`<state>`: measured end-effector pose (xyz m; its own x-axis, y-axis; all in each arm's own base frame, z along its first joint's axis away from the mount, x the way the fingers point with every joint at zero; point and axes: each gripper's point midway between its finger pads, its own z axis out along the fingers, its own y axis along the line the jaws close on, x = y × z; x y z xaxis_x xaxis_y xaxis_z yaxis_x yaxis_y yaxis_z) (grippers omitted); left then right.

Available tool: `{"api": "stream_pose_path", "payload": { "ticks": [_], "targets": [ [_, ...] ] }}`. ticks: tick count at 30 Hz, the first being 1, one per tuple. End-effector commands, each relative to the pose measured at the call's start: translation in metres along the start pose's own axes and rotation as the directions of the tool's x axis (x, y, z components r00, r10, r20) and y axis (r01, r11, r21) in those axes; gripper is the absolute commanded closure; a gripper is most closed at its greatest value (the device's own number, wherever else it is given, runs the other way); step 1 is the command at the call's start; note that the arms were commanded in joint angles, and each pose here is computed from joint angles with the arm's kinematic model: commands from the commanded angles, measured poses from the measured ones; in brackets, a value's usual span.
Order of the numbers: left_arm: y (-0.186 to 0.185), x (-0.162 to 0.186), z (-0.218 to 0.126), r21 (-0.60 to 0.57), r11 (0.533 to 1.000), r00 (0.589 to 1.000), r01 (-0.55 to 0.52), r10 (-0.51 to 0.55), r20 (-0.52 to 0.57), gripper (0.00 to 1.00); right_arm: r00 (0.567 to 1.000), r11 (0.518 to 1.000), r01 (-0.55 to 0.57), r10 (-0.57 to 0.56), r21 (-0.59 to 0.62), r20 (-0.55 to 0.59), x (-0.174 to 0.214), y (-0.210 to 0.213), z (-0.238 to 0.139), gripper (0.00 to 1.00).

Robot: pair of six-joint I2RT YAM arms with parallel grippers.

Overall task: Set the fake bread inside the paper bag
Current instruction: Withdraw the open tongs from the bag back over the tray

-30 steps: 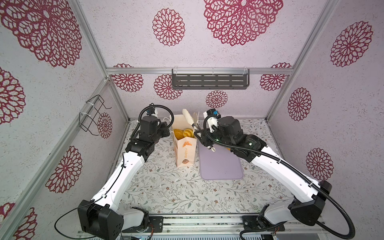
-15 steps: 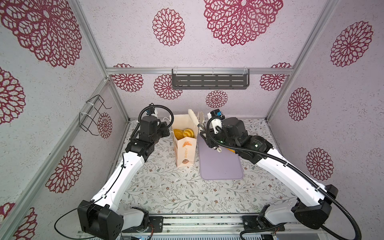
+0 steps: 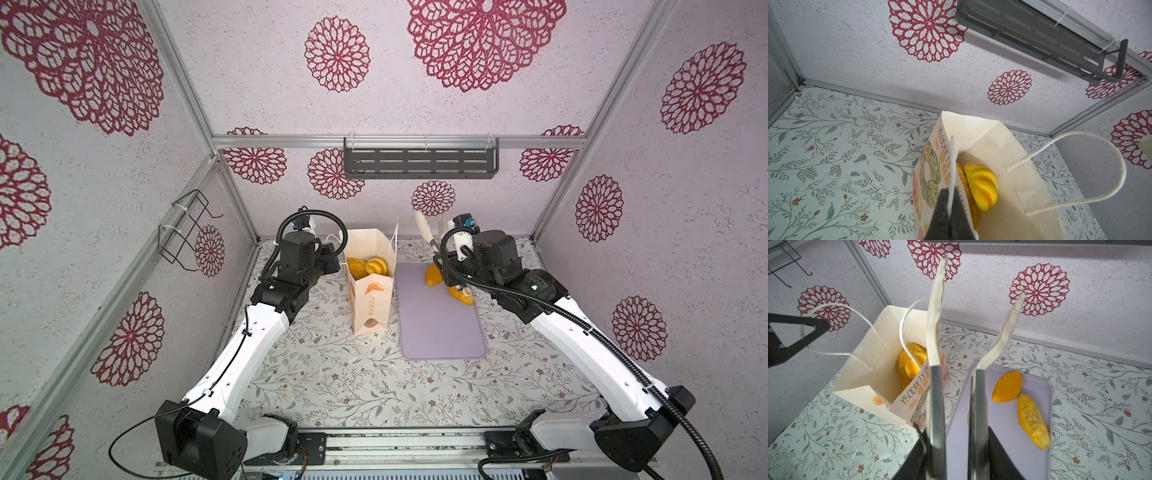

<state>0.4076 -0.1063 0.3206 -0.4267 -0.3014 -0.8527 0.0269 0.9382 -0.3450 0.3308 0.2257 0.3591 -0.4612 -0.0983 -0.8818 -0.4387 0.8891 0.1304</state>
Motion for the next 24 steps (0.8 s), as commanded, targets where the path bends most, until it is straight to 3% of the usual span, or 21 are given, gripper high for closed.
{"api": "stream_pose_path", "payload": {
  "ticks": [1,6,12,20,24],
  "targets": [
    [-0.001,-0.003,-0.003,0.002,1.000,1.000,-0.015,0.015,0.020,1.00,0.990,0.996,0.089,-0.091,0.019,0.109,-0.023,-0.001,-0.022,0.60],
    [-0.003,0.000,0.000,0.011,1.000,1.000,-0.017,0.017,0.008,1.00,0.983,0.980,0.140,-0.156,0.144,0.101,-0.013,-0.026,-0.026,0.60],
    [-0.002,0.001,0.001,0.007,1.000,1.000,-0.017,0.017,0.005,1.00,0.981,0.952,0.187,-0.193,0.243,0.003,0.009,-0.056,-0.021,0.60],
    [-0.002,0.001,0.002,0.006,1.000,1.000,-0.017,0.017,0.003,1.00,0.971,0.936,0.228,-0.196,0.269,-0.140,0.046,-0.089,-0.003,0.62],
    [-0.002,0.002,0.002,0.003,1.000,1.000,-0.017,0.017,0.002,1.00,0.968,0.949,0.222,-0.187,0.222,-0.169,0.057,-0.094,0.002,0.62]
  ]
}}
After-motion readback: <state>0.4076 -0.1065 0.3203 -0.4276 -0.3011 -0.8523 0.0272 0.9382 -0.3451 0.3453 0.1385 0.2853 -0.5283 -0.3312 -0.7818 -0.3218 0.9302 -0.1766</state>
